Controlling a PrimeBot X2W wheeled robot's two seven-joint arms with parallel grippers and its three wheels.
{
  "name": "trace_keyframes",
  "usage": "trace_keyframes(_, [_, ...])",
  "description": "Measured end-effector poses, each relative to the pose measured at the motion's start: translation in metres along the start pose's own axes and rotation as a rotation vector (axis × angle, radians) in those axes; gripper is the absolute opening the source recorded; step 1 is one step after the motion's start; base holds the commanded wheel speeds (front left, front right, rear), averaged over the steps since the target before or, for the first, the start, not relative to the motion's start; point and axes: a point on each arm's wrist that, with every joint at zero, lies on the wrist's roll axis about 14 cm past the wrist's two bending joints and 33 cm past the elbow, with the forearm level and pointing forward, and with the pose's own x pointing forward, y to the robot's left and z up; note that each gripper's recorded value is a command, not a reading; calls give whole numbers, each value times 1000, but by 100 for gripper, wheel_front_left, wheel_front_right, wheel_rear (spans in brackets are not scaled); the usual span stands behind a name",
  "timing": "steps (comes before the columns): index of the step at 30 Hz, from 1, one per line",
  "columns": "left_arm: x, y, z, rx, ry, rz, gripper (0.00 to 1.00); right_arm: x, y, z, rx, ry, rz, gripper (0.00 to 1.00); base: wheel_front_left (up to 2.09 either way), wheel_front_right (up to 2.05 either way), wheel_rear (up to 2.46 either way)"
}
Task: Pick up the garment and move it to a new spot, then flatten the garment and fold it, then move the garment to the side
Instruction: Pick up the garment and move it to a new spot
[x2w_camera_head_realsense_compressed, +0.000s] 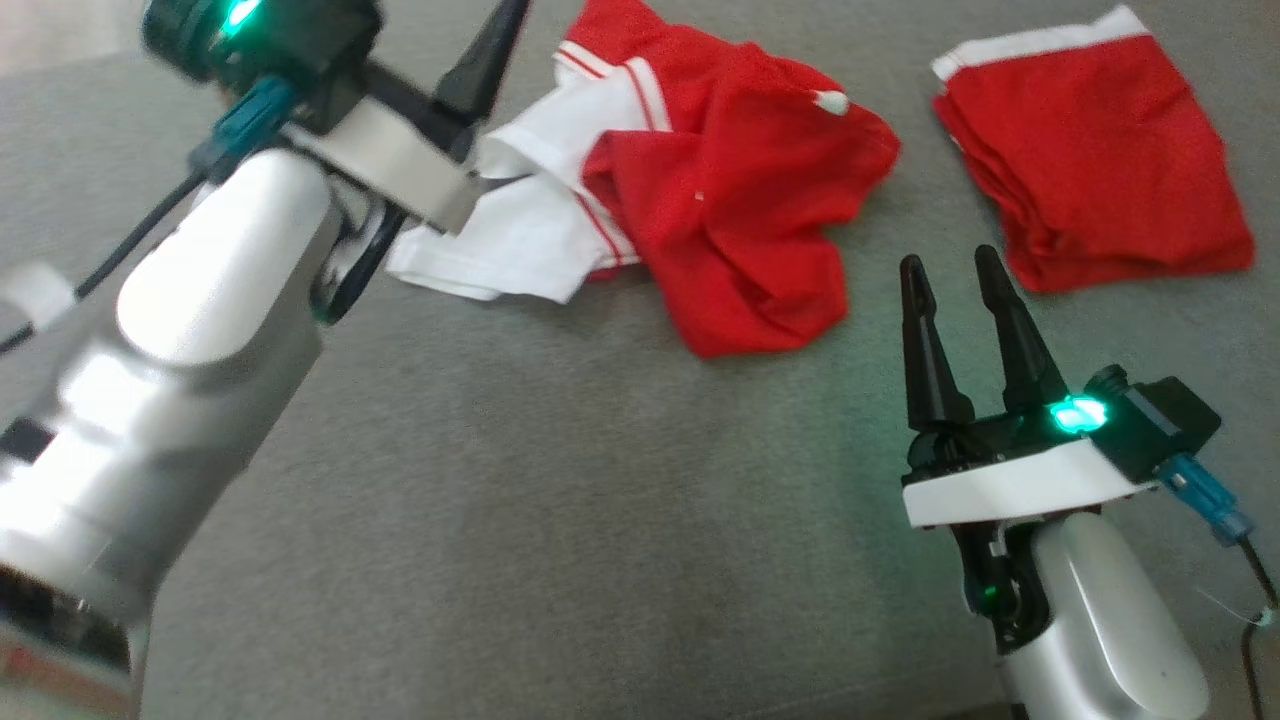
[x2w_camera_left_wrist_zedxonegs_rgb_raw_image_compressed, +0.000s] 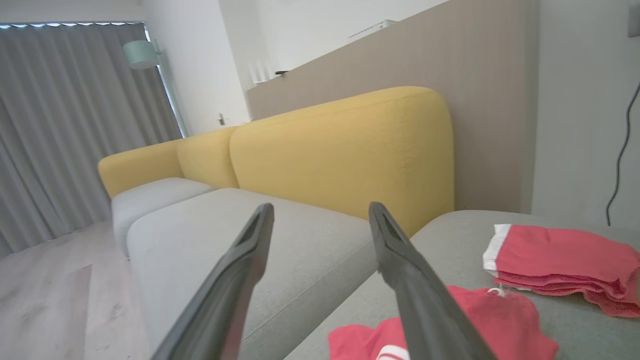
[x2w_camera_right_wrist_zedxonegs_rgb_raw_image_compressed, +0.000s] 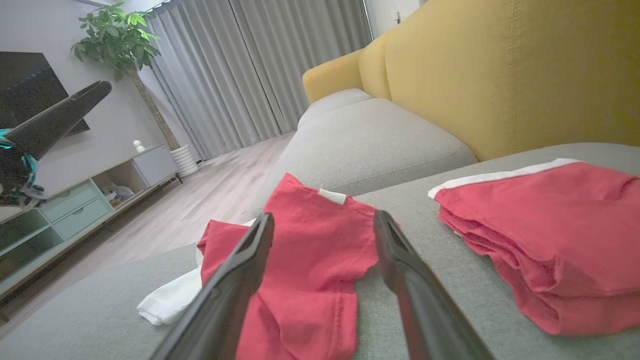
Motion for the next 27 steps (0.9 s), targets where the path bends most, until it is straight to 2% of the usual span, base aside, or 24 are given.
trace_keyframes(4, [-40, 23, -19, -33, 58, 121, 100, 6, 11, 1, -17, -5, 36, 100, 0, 0, 0])
trace_keyframes(7, [-64, 27, -26, -58, 77, 176, 100, 7, 17, 0, -26, -2, 54, 100, 0, 0, 0])
trace_keyframes(13, [-141, 29, -44, -142, 125, 358, 100, 0, 34, -15, -39, 40, 101, 100, 0, 0, 0])
trace_keyframes(20, [-215, -2, -68, -265, 184, 518, 100, -7, 47, -17, -37, 48, 132, 100, 0, 0, 0])
trace_keyframes(27, [-230, -14, -74, -282, 193, 546, 100, -11, 49, -17, -37, 51, 138, 100, 0, 0, 0])
